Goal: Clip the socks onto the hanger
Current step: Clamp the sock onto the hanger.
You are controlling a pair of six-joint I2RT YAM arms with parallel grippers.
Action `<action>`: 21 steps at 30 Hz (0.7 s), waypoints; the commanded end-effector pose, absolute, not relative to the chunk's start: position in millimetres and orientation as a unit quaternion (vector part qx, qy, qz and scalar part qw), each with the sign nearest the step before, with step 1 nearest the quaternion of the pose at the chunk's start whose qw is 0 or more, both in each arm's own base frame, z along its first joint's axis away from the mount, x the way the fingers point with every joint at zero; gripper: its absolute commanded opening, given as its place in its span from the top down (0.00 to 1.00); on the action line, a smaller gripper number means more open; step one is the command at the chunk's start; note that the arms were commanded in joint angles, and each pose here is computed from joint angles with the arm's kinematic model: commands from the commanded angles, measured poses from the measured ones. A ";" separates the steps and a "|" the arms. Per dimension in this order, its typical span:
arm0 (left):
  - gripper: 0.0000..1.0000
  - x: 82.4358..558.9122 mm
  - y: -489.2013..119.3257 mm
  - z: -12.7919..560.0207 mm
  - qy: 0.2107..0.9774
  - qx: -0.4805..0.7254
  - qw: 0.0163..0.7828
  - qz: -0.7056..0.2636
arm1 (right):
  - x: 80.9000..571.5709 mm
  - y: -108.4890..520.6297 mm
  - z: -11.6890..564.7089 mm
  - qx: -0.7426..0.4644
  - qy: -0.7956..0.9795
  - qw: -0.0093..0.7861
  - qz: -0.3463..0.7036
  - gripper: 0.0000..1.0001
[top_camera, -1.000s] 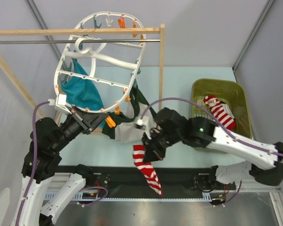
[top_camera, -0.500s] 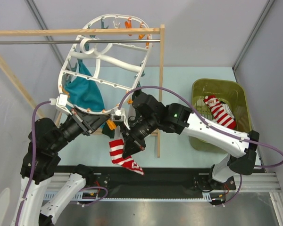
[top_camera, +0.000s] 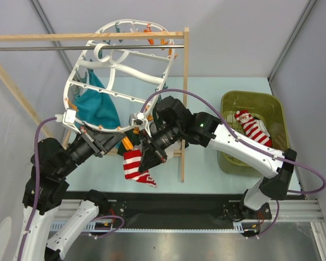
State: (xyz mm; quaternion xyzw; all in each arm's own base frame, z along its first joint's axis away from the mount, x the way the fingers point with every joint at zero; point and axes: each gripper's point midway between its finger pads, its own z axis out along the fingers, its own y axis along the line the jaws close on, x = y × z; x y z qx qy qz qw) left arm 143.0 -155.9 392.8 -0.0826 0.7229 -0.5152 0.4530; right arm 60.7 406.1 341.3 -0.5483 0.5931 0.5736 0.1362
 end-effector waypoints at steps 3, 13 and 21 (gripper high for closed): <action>1.00 128.2 -161.4 417.3 0.698 -0.049 0.460 -0.547 | 67.1 412.2 347.0 -0.538 0.586 0.129 0.592 1.00; 1.00 125.1 -163.7 422.0 0.692 -0.044 0.455 -0.558 | 72.8 417.8 341.2 -0.530 0.586 0.122 0.601 1.00; 1.00 122.7 -163.8 422.2 0.691 -0.042 0.455 -0.561 | 88.5 421.0 340.7 -0.509 0.595 0.125 0.610 1.00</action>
